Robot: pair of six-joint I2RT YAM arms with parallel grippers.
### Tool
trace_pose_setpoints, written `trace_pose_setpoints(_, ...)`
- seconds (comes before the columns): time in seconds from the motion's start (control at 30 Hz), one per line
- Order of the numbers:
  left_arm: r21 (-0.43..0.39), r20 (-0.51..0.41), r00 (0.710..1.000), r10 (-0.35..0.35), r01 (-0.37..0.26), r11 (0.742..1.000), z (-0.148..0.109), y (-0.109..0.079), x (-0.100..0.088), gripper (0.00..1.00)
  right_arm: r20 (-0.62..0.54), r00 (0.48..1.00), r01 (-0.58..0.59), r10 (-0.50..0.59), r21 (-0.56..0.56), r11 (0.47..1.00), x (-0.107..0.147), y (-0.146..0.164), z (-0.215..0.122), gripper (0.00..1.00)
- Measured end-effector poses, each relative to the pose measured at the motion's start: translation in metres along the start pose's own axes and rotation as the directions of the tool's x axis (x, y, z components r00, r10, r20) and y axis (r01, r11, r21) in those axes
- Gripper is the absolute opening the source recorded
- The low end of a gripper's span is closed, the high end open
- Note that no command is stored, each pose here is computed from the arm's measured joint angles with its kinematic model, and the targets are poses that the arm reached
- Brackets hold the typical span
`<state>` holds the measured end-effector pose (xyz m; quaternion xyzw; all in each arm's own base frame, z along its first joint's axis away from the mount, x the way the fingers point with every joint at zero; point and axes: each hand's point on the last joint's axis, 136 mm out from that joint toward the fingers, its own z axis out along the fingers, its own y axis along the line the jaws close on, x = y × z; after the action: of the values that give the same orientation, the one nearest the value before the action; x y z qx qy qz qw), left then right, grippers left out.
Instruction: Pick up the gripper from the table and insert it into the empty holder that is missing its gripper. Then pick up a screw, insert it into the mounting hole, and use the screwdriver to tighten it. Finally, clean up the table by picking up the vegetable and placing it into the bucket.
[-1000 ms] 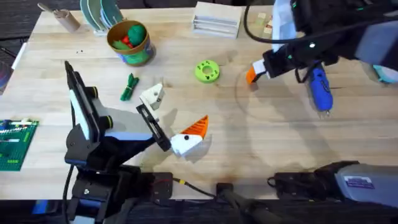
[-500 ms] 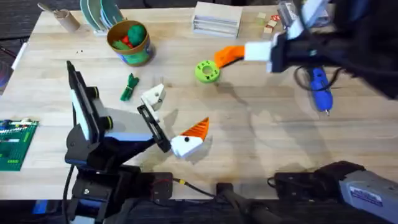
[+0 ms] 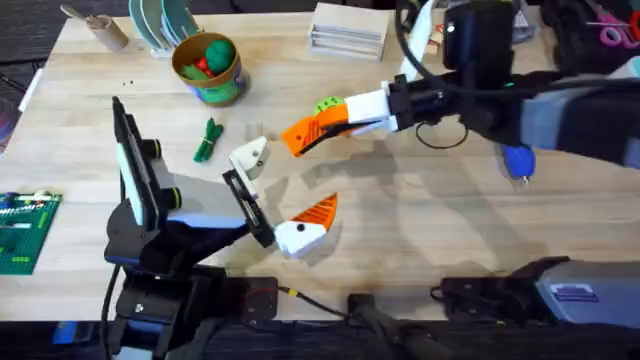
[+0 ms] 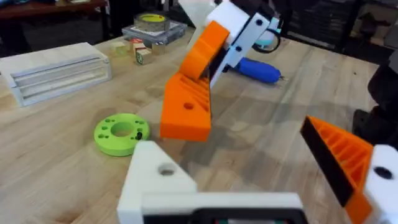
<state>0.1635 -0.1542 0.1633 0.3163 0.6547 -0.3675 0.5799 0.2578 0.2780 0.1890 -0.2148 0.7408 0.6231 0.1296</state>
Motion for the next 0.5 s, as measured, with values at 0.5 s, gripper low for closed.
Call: trace_pose_setpoints(0.5, -0.001, 0.000, 1.000, 0.000, 0.000, 1.000, 0.000, 0.000, 0.000, 0.993, -0.102, 0.983, -0.164, 0.153, -0.111, 0.980, 0.011, -0.005, 0.022, 0.011)
